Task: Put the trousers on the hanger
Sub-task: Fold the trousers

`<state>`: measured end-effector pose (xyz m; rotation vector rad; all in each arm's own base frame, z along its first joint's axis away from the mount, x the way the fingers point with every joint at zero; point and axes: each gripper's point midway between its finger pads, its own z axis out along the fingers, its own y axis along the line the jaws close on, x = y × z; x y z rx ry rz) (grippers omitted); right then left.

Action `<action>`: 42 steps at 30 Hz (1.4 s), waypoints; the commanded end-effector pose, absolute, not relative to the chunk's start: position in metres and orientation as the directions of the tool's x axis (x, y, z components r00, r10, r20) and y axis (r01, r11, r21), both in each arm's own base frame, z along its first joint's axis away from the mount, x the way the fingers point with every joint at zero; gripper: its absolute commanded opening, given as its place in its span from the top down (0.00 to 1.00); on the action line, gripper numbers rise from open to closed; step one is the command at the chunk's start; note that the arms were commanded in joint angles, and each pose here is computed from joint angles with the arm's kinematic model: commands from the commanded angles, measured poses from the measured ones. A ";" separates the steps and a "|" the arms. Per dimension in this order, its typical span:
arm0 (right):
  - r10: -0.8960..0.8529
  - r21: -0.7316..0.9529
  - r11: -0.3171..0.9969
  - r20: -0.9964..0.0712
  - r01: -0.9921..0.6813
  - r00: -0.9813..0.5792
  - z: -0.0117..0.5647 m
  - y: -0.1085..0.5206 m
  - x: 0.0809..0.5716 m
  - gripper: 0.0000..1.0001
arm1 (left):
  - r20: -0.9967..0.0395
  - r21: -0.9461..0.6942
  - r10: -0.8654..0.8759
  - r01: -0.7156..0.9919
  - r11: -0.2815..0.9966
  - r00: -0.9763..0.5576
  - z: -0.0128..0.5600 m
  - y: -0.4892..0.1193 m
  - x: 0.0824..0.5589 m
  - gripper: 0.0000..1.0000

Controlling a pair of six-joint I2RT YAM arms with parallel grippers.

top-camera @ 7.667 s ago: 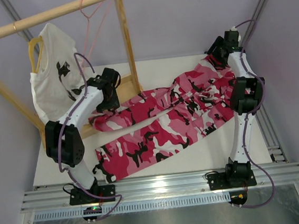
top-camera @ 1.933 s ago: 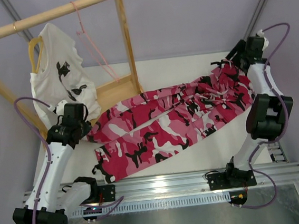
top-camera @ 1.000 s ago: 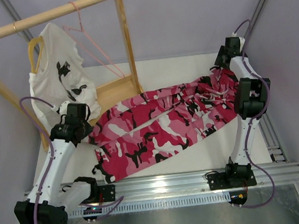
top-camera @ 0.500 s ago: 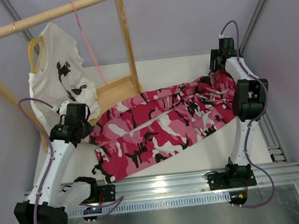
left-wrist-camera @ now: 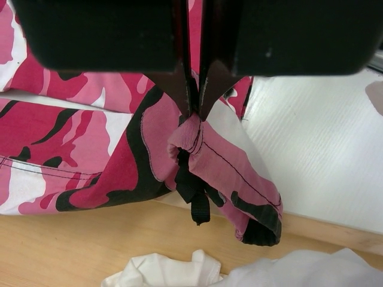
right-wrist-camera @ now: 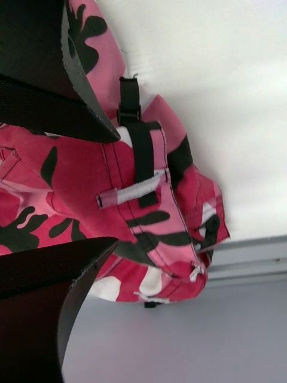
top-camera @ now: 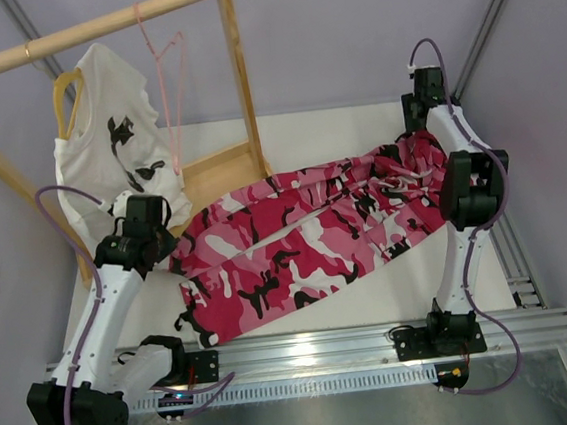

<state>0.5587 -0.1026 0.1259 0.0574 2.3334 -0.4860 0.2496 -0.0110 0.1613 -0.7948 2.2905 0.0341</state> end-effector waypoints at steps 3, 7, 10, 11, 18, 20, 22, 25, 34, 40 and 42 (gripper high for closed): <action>-0.219 -0.351 0.934 -0.696 0.058 -0.684 0.134 -0.069 0.571 0.33 | -0.654 -0.241 -0.547 -0.542 0.805 -0.523 0.173 -0.013 0.263 1.00; -0.238 -0.397 0.916 -0.643 0.051 -0.728 0.114 -0.073 0.570 0.33 | -0.649 -0.232 -0.542 -0.539 0.810 -0.534 0.170 -0.014 0.263 1.00; -0.256 -0.446 0.893 -0.610 0.059 -0.750 0.107 -0.080 0.567 0.36 | -0.653 -0.225 -0.541 -0.546 0.807 -0.530 0.170 -0.011 0.261 1.00; -0.266 -0.491 0.868 -0.585 0.074 -0.766 0.106 -0.089 0.563 0.37 | -0.656 -0.224 -0.539 -0.546 0.807 -0.528 0.170 -0.011 0.261 1.00; -0.266 -0.585 0.801 -0.544 0.132 -0.796 0.111 -0.109 0.555 0.47 | -0.651 -0.228 -0.544 -0.548 0.805 -0.529 0.166 -0.012 0.264 1.00; -0.265 -0.591 0.794 -0.550 0.145 -0.792 0.115 -0.111 0.557 0.50 | -0.651 -0.224 -0.543 -0.548 0.806 -0.531 0.166 -0.012 0.264 0.99; -0.266 -0.600 0.784 -0.559 0.161 -0.785 0.121 -0.114 0.562 0.67 | -0.658 -0.217 -0.538 -0.550 0.806 -0.527 0.169 -0.010 0.265 1.00; -0.245 -0.585 0.779 -0.618 0.228 -0.747 0.140 -0.116 0.572 0.93 | -0.671 -0.192 -0.522 -0.556 0.809 -0.527 0.171 -0.005 0.264 1.00; 0.015 -0.174 0.863 -0.929 0.474 -0.369 0.286 -0.141 0.602 0.96 | -0.811 -0.108 -0.428 -0.617 0.779 -0.398 0.260 0.032 0.270 1.00; 0.364 0.276 0.851 -0.923 0.447 -0.122 0.326 -0.185 0.590 0.96 | -0.868 -0.148 -0.411 -0.644 0.751 -0.280 0.310 0.048 0.258 1.00; 0.477 0.403 0.822 -0.873 0.403 -0.099 0.320 -0.202 0.589 0.96 | -0.874 -0.159 -0.411 -0.648 0.745 -0.259 0.315 0.051 0.252 1.00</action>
